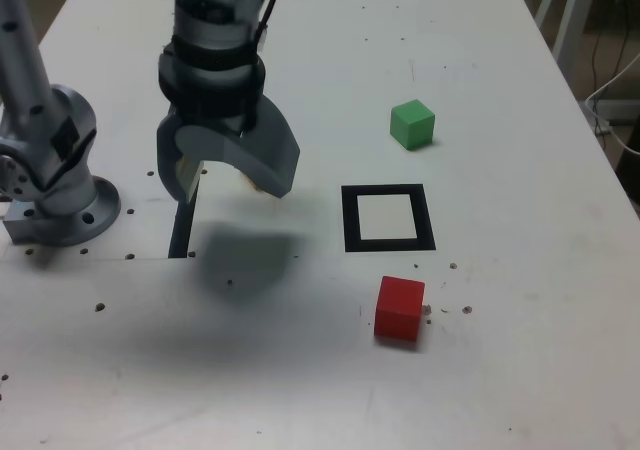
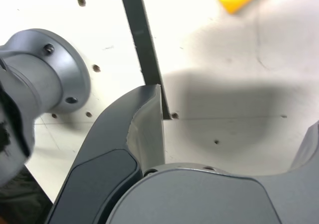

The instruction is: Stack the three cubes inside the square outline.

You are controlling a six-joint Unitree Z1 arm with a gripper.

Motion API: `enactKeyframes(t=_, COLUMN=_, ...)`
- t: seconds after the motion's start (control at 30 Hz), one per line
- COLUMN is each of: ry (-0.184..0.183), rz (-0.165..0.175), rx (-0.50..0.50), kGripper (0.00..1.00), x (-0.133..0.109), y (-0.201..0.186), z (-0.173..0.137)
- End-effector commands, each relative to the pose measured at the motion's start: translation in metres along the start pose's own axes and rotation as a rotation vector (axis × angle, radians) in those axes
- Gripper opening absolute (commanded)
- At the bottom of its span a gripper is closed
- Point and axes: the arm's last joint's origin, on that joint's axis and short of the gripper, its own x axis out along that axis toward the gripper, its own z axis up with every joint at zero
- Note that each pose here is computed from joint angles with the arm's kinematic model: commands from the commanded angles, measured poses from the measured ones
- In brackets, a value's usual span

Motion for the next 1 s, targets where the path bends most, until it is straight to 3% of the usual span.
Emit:
enactKeyframes(t=0.0, ry=0.006, rz=0.001, rx=0.010, kGripper=0.99, x=-0.003, y=-0.006, z=0.008)
enactKeyframes(t=0.97, ry=0.043, rz=0.022, rx=0.145, kGripper=0.98, x=-0.034, y=-0.097, z=0.097)
